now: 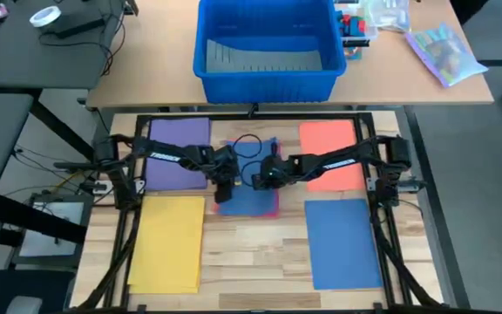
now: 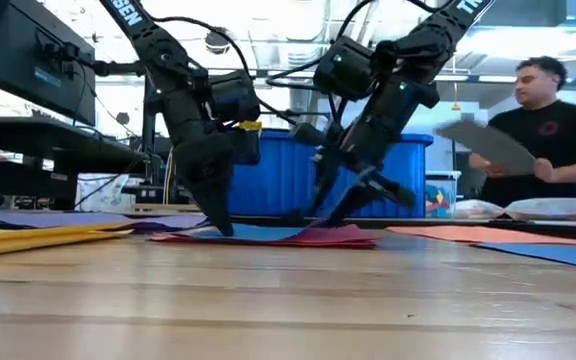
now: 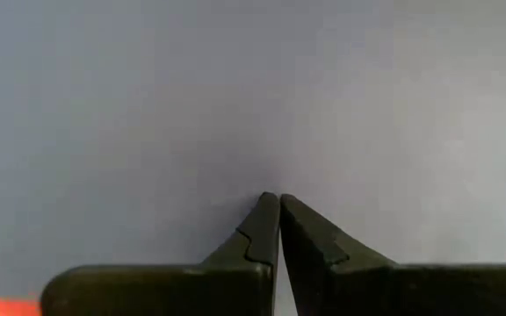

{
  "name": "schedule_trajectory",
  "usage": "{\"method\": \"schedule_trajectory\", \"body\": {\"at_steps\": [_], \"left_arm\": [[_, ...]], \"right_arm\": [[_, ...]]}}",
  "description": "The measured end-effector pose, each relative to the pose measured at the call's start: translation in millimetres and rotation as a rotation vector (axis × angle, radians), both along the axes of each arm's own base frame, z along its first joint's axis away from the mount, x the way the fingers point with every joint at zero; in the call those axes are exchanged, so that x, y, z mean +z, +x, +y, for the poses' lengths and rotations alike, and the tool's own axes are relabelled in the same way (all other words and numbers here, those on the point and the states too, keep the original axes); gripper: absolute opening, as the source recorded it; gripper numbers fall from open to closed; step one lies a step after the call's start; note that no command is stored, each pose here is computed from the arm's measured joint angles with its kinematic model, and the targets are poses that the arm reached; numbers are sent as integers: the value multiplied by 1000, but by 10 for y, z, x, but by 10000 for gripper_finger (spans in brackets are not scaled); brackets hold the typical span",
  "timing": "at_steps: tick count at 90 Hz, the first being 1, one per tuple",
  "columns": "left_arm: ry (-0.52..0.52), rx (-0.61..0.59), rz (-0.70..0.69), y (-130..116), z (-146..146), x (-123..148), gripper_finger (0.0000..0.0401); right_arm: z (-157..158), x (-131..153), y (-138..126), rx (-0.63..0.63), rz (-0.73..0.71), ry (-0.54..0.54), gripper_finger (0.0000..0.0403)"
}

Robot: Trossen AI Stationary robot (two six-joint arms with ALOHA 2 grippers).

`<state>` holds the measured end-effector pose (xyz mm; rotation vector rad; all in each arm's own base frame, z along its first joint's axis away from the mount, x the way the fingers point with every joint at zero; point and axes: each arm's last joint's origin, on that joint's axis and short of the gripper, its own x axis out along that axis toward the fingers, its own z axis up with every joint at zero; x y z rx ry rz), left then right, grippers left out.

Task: Organize paper
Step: Stack the blue colored paper on top of the other blue colored paper

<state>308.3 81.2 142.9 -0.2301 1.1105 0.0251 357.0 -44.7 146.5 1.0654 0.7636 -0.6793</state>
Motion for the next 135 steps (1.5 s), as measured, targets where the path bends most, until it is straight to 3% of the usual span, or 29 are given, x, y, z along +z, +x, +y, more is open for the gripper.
{"method": "schedule_trajectory", "body": {"at_steps": [7, 24, 36, 48, 64, 76, 100, 122, 135], "left_arm": [[7, -7, -7, -11, -3, 153, 0], [4, -16, -28, -98, -31, 668, 0], [-10, -8, -16, -296, -89, 1077, 0], [-28, 31, -4, -586, -170, 1374, 0], [-26, 58, -77, -951, -275, 1657, 0], [-12, 59, -136, -1094, -315, 1763, 0], [0, 51, -168, -1180, -342, 1830, 0], [15, 21, -160, -1183, -345, 1821, 0], [19, 9, -151, -1192, -348, 1816, 0]], "right_arm": [[24, 71, -24, 41, 1, -19, 16], [88, 489, -189, 94, -33, -47, 2], [230, 794, -429, 136, -11, -44, 0], [515, 1063, -738, 169, 24, 21, 0], [984, 1246, -1128, 116, 96, 170, 0], [1317, 1178, -1408, -25, 270, 217, 0], [1782, 808, -1887, -303, 603, 202, 0], [2064, 450, -2021, -259, 801, 174, 0], [2133, 299, -1995, -254, 835, 136, 0]]}}
